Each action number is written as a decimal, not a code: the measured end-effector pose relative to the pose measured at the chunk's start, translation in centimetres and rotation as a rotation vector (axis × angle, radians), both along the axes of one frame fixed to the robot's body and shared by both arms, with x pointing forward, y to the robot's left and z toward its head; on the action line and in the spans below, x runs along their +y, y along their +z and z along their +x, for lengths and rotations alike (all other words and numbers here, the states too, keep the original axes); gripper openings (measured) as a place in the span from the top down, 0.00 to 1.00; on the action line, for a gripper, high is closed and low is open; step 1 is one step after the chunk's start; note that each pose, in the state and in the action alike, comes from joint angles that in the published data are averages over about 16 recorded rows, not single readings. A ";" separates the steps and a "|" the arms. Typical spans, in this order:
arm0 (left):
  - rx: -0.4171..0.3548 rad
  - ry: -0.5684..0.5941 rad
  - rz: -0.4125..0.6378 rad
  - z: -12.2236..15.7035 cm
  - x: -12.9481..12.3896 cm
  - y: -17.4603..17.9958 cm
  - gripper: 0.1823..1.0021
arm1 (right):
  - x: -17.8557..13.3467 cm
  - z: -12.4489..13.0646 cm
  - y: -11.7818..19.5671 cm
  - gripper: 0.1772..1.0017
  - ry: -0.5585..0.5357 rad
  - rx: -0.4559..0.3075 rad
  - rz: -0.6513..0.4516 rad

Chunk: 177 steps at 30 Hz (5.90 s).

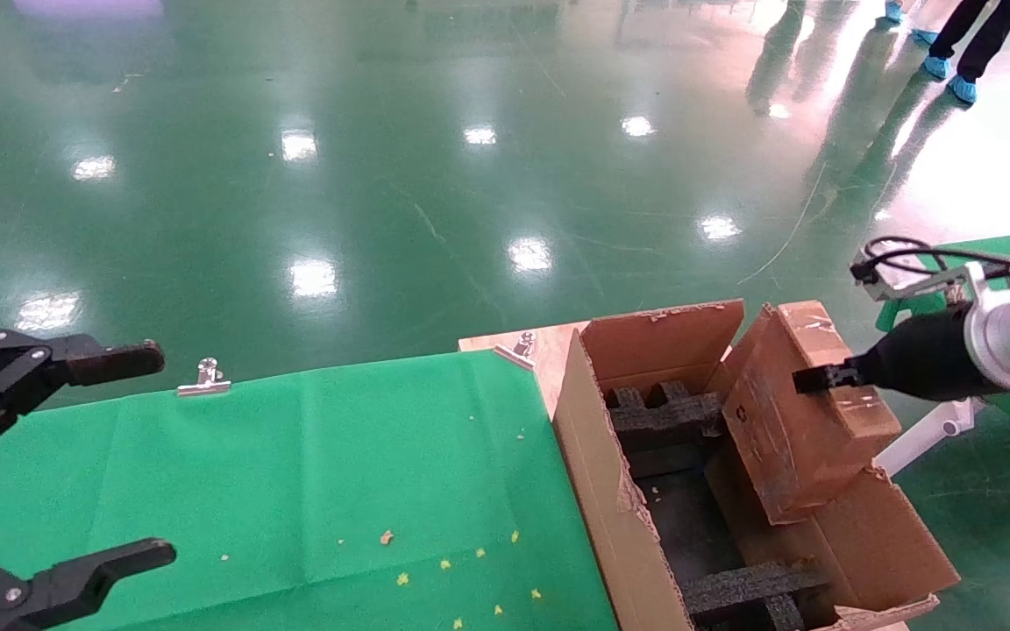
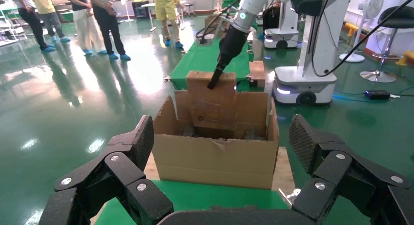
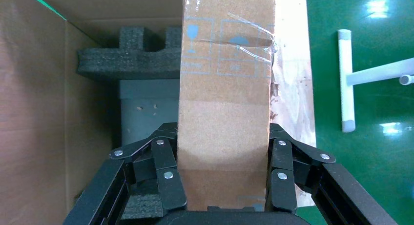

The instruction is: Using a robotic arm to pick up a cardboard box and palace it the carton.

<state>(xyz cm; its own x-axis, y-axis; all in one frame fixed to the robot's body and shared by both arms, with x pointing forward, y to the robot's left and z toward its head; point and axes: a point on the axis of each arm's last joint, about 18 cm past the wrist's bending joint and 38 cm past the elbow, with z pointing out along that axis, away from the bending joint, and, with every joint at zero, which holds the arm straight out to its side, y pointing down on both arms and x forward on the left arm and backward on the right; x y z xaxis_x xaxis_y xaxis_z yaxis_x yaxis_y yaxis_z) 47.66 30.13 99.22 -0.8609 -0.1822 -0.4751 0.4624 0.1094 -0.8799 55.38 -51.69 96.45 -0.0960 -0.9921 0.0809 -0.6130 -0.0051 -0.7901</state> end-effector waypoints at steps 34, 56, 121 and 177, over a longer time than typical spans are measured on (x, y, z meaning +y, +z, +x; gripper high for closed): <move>0.000 0.000 0.000 0.0 0.0 0.0 0.00 | 0.2 0.5 -7.3 0.79 -0.033 0.039 0.027; 0.000 0.000 0.000 0.0 0.0 0.0 0.00 | -0.1 3.9 -11.1 0.83 0.007 0.116 0.020; 0.000 0.000 -0.001 0.0 0.0 0.0 0.00 | -0.5 6.4 -15.5 0.86 0.068 0.240 -0.040; 0.000 0.000 -0.001 0.0 0.0 0.0 0.00 | 6.9 1.9 7.4 0.00 0.338 -0.279 0.012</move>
